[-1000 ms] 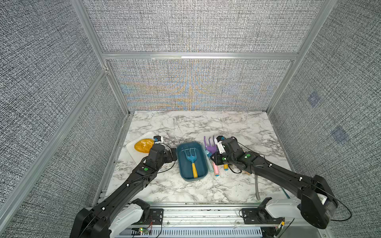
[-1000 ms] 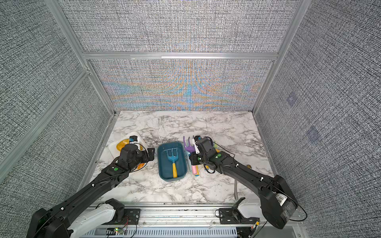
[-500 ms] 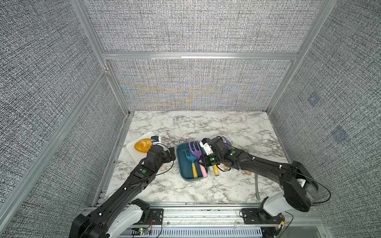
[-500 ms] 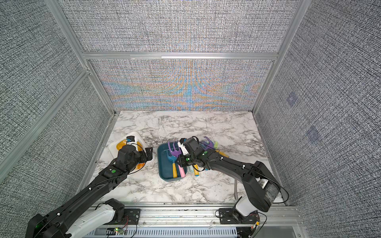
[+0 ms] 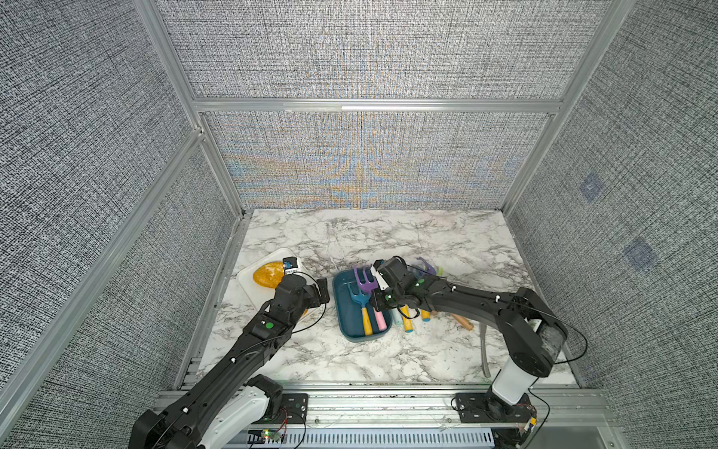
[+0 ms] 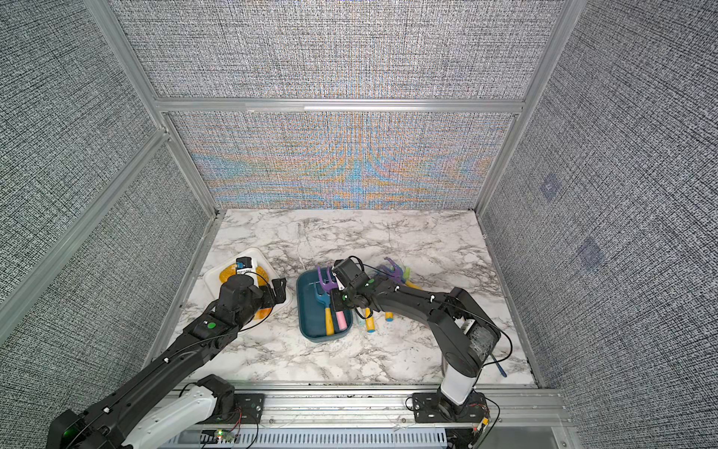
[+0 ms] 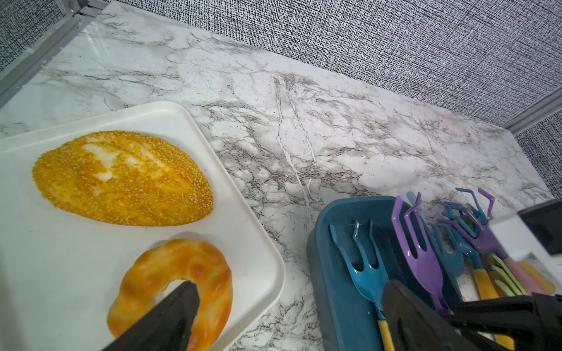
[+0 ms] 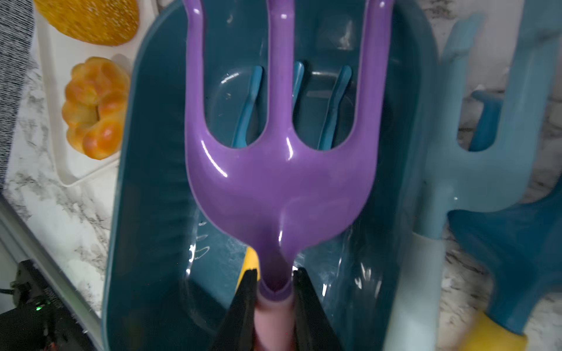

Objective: Put the rake into the storage box
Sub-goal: Place the rake in the storage box.

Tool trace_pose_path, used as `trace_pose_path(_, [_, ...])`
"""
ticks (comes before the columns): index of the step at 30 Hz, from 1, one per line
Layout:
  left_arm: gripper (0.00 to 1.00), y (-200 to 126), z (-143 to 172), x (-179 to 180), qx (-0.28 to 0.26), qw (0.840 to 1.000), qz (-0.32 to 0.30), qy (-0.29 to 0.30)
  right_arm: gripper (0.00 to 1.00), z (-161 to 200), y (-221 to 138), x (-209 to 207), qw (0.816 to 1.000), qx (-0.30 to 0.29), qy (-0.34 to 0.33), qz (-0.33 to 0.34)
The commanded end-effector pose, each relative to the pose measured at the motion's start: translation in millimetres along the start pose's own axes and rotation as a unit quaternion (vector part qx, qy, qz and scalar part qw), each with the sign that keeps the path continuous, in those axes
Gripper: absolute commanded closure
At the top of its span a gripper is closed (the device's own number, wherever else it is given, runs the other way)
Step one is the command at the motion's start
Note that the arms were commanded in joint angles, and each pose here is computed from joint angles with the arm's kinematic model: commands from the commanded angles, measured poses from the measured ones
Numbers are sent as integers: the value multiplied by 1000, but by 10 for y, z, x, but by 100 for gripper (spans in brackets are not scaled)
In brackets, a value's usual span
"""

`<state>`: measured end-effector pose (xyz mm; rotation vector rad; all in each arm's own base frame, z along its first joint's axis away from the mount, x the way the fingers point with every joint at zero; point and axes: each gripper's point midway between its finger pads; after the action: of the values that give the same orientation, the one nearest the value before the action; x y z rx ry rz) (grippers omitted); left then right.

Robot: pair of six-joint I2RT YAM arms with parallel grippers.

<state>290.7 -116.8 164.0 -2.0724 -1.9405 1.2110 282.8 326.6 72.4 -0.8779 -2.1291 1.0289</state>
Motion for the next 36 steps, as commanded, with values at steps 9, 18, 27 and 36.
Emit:
trace_pose_path(9, [1, -5, 6, -7, 1, 1000, 3, 3, 78, 200, 271, -107, 997, 35, -5, 64])
trace_pose_path(18, [1, 4, 2, -13, 1, 1000, 3, 10, 51, -85, -3, 83, 999, -9, -20, 34])
trace_pose_path(27, [1, 90, 119, -157, 35, 999, 36, 14, 48, -107, -435, -129, 995, -53, -27, 81])
trace_pose_path(36, [1, 272, 290, -202, 74, 997, 37, 13, 47, 297, -428, -275, 997, -35, -9, 69])
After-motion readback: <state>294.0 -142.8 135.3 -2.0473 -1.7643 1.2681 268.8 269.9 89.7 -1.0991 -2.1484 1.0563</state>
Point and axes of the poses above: each gripper's point midway between its finger pads, its own y axis out along the fingers, its own x axis along the line the jaws close on, z = x × y, and after that the axes turned 15 degrees about -y, right-handed
